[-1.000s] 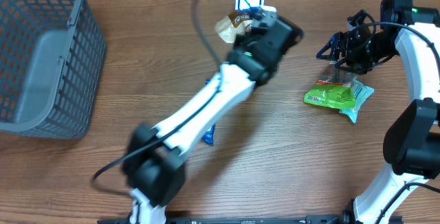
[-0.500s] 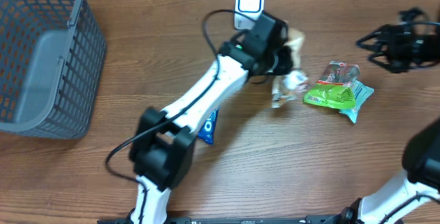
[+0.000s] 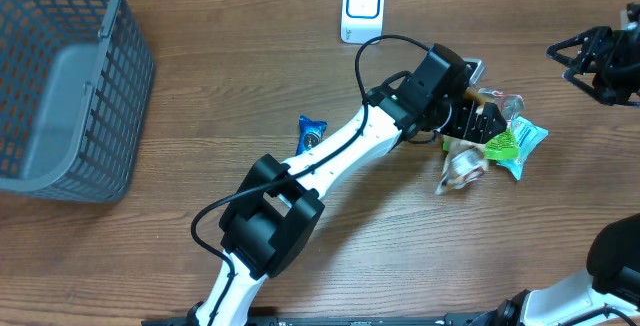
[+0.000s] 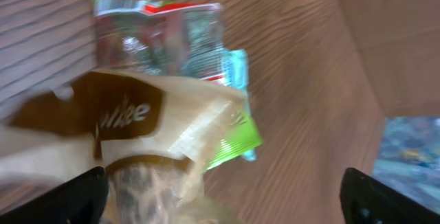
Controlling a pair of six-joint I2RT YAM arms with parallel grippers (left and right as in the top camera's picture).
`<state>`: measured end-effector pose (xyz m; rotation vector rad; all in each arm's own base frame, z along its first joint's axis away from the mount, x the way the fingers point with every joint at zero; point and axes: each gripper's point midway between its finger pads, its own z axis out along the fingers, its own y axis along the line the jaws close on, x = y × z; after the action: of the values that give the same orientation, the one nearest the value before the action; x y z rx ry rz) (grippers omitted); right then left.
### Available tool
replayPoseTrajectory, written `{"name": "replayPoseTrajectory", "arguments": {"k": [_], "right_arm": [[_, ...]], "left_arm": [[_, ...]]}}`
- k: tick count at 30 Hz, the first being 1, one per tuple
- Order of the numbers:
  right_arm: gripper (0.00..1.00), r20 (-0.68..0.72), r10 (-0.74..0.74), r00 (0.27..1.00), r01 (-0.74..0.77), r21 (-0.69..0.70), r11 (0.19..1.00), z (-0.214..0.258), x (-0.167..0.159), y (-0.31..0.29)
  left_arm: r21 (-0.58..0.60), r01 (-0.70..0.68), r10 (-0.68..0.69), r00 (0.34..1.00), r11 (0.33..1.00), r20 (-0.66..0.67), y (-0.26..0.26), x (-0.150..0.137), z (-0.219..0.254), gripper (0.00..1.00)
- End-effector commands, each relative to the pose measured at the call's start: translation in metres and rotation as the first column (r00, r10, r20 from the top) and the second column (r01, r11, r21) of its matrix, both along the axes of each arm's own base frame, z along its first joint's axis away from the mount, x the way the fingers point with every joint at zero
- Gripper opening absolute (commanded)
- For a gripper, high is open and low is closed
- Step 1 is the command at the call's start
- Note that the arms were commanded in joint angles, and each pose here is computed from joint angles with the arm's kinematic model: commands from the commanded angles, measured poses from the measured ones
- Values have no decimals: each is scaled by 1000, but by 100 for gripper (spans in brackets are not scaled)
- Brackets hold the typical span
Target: Scan the item barcode
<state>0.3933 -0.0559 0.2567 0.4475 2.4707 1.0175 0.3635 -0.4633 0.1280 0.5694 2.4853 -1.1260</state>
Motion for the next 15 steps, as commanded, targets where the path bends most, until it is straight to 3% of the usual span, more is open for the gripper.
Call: {"name": "replayPoseTrajectory", "arguments": {"k": [1,9,15], "right_arm": [[71,49,34,998,-33,-15,999,12,1,7],[72,46,106,993,-106,-17,994,12,3,35],[69,-58,235,970,-241,-137,961,-13,-3,88]], "left_arm": [[-20,-45,47,994,999,99,29,27,46,100],[-13,-294,294,949,956,116,165,62,137,100],[107,-529,506,842,842,186,272,65,165,100]]}}
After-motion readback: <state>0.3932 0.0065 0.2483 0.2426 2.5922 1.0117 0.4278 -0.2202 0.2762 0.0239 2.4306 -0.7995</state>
